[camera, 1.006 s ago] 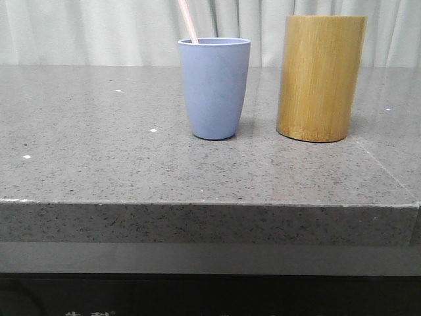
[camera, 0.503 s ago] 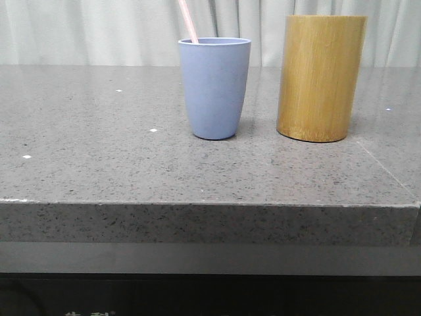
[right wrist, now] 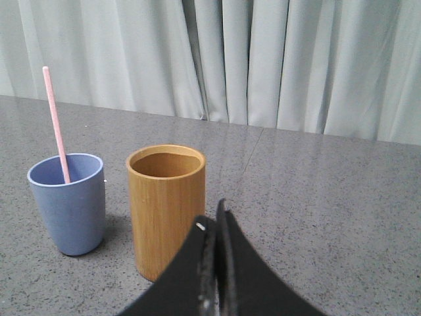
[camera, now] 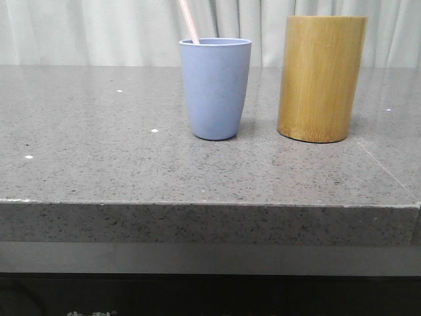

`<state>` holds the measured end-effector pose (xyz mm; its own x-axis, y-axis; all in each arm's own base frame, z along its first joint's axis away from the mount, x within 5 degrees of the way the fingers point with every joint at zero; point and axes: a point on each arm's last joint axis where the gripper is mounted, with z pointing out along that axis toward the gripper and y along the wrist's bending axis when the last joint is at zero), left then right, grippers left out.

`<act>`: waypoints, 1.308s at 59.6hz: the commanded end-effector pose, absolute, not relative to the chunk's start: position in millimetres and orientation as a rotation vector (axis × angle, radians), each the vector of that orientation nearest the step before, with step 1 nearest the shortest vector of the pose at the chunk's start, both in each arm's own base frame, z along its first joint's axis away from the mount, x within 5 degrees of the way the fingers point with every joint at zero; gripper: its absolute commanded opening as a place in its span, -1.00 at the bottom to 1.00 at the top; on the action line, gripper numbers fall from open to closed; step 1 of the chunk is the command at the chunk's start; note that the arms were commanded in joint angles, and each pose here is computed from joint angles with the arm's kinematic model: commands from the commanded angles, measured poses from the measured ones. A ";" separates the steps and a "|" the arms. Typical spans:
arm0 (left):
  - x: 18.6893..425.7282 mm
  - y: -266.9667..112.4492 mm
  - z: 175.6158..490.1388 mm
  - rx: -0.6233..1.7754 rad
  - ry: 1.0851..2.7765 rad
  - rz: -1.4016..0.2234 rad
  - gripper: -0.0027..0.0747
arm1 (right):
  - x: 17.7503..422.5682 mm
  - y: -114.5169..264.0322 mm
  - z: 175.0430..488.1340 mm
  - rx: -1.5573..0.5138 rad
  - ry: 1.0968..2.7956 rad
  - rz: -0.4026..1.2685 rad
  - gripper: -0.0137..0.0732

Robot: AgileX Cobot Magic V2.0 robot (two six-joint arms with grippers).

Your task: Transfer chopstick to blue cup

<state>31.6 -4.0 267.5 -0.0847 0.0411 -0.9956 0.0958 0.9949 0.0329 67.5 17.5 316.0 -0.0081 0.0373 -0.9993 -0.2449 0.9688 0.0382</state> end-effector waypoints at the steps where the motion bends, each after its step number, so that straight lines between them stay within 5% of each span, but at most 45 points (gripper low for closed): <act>1: 33.8 -3.6 268.6 0.084 1.524 -0.049 -0.98 | 66.5 16.1 331.8 -0.150 1.460 0.213 -0.94; 20: 54.0 -4.1 209.0 0.067 1.493 -0.048 -0.98 | 66.7 16.1 331.7 -0.150 1.463 0.213 -0.94; 78: 54.0 -4.0 209.8 0.065 1.484 -0.049 -0.98 | 68.8 16.5 324.0 -0.151 1.480 0.211 -0.94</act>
<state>56.0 -4.5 203.0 -0.0159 0.0298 -0.9994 0.0780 0.9965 0.0285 67.7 17.5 314.0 -0.0094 0.0371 -0.9993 -0.2445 0.9689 0.0383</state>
